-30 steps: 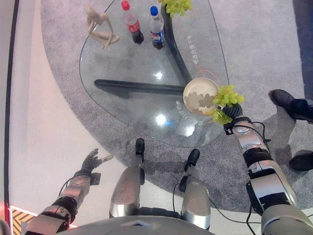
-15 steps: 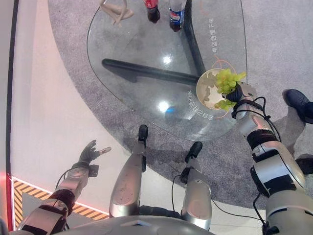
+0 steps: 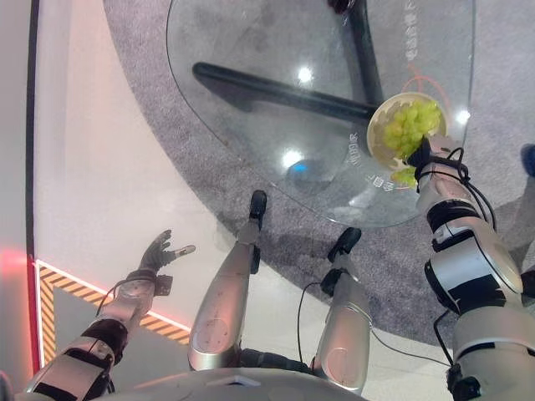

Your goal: Pick up fruits into the plate

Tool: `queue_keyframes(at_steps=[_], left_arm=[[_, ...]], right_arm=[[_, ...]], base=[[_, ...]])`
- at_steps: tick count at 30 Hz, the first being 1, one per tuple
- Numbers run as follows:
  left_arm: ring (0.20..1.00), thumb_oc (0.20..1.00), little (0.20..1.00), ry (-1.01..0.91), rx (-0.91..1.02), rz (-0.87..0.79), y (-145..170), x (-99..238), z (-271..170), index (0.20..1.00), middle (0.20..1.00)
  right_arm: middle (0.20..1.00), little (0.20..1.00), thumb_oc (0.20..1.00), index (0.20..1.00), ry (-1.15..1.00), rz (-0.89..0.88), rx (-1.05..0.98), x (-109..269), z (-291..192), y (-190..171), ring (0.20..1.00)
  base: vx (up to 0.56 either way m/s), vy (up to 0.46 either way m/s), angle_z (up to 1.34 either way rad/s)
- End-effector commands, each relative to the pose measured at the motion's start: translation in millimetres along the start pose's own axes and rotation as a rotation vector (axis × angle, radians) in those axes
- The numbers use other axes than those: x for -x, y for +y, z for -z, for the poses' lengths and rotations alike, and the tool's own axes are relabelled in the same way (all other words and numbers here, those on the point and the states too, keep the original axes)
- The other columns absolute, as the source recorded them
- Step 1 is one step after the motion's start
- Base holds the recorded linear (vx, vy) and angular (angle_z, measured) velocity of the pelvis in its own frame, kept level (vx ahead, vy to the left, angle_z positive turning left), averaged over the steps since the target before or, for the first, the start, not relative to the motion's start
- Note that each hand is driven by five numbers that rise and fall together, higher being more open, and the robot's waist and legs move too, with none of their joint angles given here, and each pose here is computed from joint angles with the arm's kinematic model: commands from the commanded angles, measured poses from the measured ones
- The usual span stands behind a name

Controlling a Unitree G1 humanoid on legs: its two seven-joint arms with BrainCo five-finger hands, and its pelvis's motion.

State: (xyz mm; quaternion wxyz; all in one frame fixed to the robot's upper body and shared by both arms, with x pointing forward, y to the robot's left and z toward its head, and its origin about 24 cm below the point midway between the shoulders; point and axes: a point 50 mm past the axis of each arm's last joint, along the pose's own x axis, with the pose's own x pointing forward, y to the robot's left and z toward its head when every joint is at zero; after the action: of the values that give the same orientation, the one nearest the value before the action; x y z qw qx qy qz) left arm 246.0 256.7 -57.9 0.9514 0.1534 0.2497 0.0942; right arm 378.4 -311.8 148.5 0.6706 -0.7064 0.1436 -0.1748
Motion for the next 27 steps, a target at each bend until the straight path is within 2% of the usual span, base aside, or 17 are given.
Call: queue_keyframes(at_steps=[1, 4, 10, 13, 16, 21, 24, 25, 26, 27], left_arm=[[1.000, 1.000, 1.000, 0.028, 0.018, 0.013, -3.0, 9.5, 14.2, 1.000, 1.000], [1.000, 1.000, 1.000, 0.029, 0.022, 0.014, -1.7, 10.8, 15.2, 1.000, 1.000], [1.000, 1.000, 1.000, 0.042, 0.017, 0.021, -0.7, 15.8, 21.7, 1.000, 1.000], [1.000, 1.000, 1.000, 0.052, 0.004, 0.024, -1.1, 17.8, 25.6, 1.000, 1.000], [1.000, 1.000, 1.000, 0.057, -0.008, 0.011, -0.4, 21.9, 33.2, 1.000, 1.000], [1.000, 1.000, 1.000, 0.050, -0.037, -0.005, 0.8, 21.9, 35.3, 1.000, 1.000], [1.000, 1.000, 1.000, 0.055, -0.064, -0.029, 4.8, 19.1, 34.2, 1.000, 1.000], [1.000, 1.000, 1.000, 0.055, -0.065, -0.029, 4.8, 19.2, 34.3, 1.000, 1.000], [1.000, 1.000, 1.000, 0.064, -0.069, -0.035, 5.8, 16.5, 32.9, 1.000, 1.000], [1.000, 1.000, 1.000, 0.073, -0.069, -0.038, 6.7, 15.7, 33.6, 1.000, 1.000]], right_arm=[[1.000, 1.000, 1.000, 1.000, 0.173, 0.195, 0.117, -5.6, 45.4, -41.8, 1.000], [1.000, 1.000, 1.000, 1.000, 0.237, 0.201, 0.142, -4.6, 55.5, -44.3, 1.000], [1.000, 1.000, 1.000, 1.000, 0.362, 0.262, 0.331, 0.7, 80.8, -53.1, 1.000], [1.000, 1.000, 1.000, 1.000, 0.389, 0.275, 0.328, 3.2, 88.3, -49.9, 1.000], [1.000, 1.000, 1.000, 1.000, 0.391, 0.347, 0.189, 7.8, 97.1, -39.5, 1.000], [1.000, 1.000, 1.000, 1.000, 0.306, 0.326, -0.079, 18.6, 93.4, 5.6, 1.000], [1.000, 1.000, 1.000, 1.000, 0.169, 0.227, -0.069, 32.1, 80.3, 44.9, 1.000], [1.000, 1.000, 1.000, 1.000, 0.169, 0.227, -0.069, 32.2, 80.4, 45.1, 1.000], [1.000, 1.000, 1.000, 1.000, 0.125, 0.159, -0.068, 44.5, 72.1, 71.2, 1.000], [1.000, 1.000, 1.000, 1.000, 0.112, 0.135, -0.069, 51.3, 71.4, 82.1, 1.000]], base=[[-0.01, 0.007, 0.10], [-0.01, 0.001, 0.02], [-0.01, 0.001, 0.00], [0.00, 0.000, 0.00], [-0.03, 0.031, 0.00], [-0.02, 0.044, 0.00], [-0.02, 0.028, -0.12], [0.00, 0.019, -0.08], [0.03, 0.019, -0.03], [0.06, 0.026, -0.03]])
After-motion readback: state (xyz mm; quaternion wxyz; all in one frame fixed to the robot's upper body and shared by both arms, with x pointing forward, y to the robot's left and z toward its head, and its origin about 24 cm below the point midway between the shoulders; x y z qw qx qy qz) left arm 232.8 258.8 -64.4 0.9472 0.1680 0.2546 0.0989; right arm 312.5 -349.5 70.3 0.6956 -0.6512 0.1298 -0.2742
